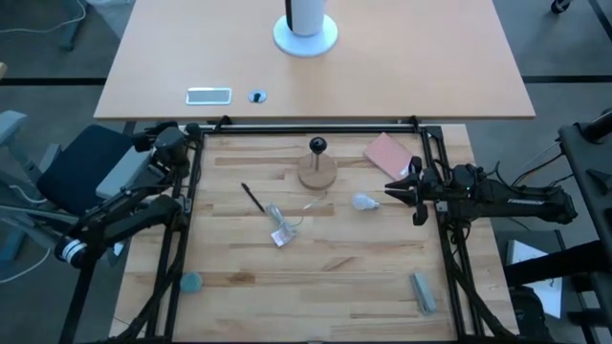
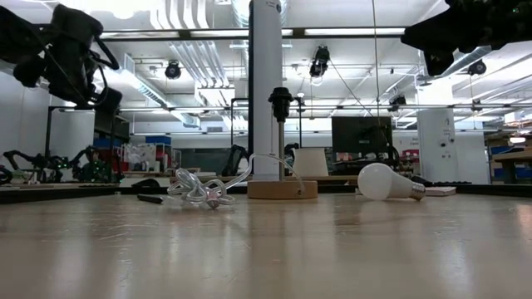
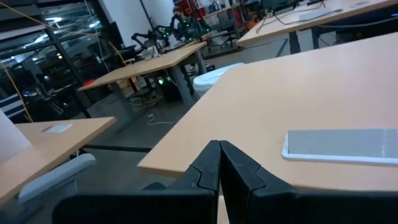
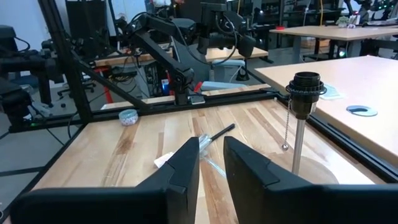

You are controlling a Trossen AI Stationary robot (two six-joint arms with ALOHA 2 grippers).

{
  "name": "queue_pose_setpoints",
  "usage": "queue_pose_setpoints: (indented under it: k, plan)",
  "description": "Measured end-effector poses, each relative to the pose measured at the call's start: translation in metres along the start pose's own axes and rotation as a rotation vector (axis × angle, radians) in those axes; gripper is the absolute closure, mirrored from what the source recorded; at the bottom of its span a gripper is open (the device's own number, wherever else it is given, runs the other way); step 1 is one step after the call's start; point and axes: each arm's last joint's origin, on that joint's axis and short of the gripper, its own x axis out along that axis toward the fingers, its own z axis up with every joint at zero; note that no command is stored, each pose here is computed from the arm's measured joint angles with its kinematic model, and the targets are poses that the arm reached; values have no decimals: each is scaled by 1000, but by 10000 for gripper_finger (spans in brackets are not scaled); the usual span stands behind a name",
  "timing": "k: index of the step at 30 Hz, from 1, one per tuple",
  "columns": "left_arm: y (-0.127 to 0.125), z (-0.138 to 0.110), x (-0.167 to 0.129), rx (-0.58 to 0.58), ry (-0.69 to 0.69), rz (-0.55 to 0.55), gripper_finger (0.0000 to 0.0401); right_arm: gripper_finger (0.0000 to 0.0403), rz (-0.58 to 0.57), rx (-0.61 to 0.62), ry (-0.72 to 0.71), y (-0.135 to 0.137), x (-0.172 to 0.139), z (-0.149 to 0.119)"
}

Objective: Screw lightbulb
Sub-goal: Return to Home Position

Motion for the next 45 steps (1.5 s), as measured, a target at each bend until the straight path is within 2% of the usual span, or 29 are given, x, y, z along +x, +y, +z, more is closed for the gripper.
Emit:
queue_pose_setpoints:
  k: [14,34,45]
  plan:
    - [-1,-1,1,7,4,1,401,359,0,0,0,0,0,0]
    - [-1,-1,1,7,4,2,401,332,0,0,0,0,0,0]
    - [-1,-1,1,7,4,2,401,355,0,0,0,0,0,0]
